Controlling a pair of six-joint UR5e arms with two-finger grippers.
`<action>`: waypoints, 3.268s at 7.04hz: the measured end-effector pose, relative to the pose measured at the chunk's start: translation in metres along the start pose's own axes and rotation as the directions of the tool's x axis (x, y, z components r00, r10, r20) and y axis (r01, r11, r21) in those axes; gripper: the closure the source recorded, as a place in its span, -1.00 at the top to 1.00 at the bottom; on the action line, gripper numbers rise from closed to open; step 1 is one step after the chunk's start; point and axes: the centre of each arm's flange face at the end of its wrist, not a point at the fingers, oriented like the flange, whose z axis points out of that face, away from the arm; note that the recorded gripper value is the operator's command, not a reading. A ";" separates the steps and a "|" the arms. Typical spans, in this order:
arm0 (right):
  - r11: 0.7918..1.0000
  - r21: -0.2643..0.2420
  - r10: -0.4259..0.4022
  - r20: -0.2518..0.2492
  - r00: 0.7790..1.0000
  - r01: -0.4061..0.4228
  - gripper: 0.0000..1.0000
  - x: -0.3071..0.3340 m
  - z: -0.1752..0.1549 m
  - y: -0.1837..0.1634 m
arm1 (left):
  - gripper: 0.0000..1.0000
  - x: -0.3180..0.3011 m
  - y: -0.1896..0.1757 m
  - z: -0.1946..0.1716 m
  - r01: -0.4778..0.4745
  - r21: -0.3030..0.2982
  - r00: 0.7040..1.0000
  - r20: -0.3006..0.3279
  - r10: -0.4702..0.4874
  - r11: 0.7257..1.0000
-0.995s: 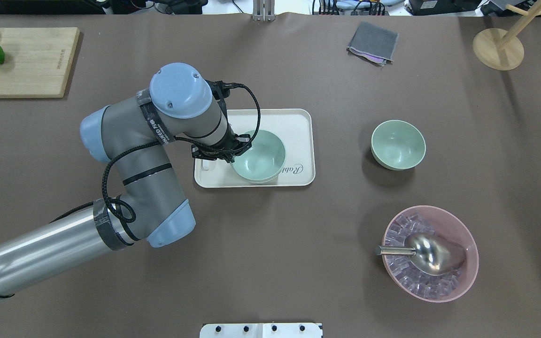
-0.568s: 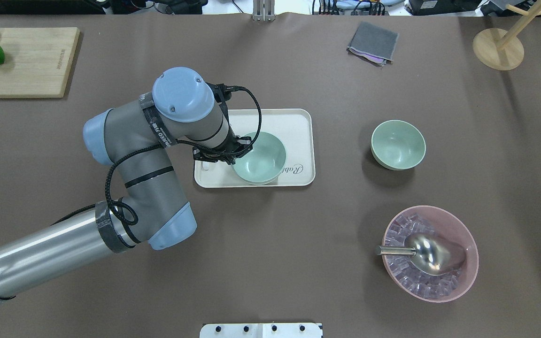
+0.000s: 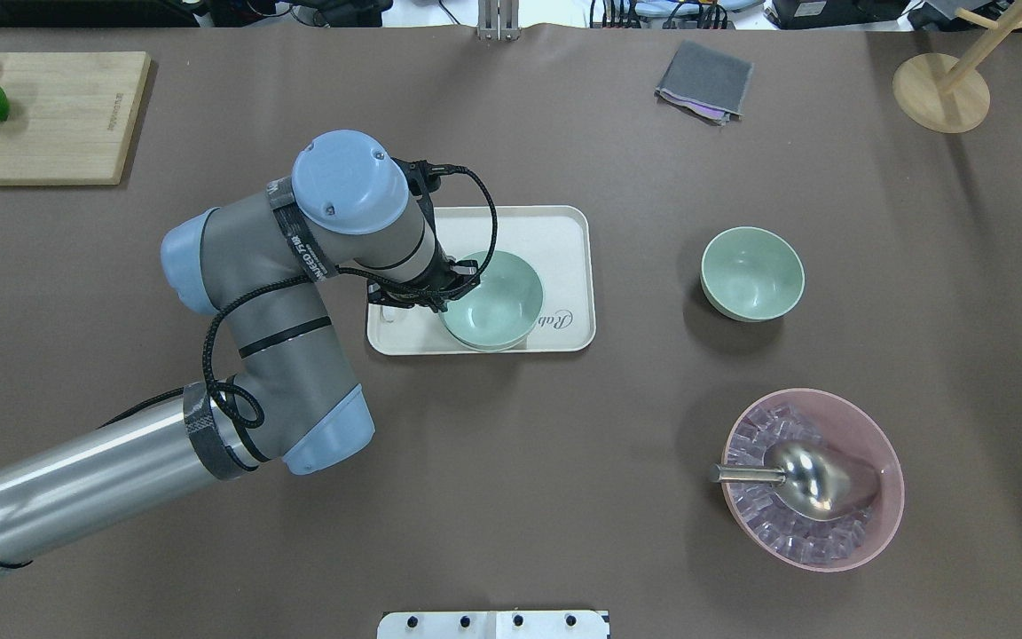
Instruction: Stack green bowls together
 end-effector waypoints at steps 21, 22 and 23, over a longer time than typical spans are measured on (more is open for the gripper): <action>0.997 -0.017 0.075 0.029 0.997 -0.074 1.00 -0.042 0.017 -0.033 | 0.97 -0.237 -0.058 -0.159 -0.266 0.041 0.955 0.147 0.257 0.963; 0.996 -0.021 0.088 0.040 0.995 -0.087 1.00 -0.065 0.023 -0.048 | 0.97 -0.312 -0.074 -0.169 -0.277 -0.016 0.945 0.180 0.275 0.961; 0.998 -0.019 0.068 0.042 0.997 -0.067 1.00 -0.091 0.030 -0.063 | 0.97 -0.391 -0.090 -0.175 -0.231 -0.104 0.960 0.138 0.244 0.967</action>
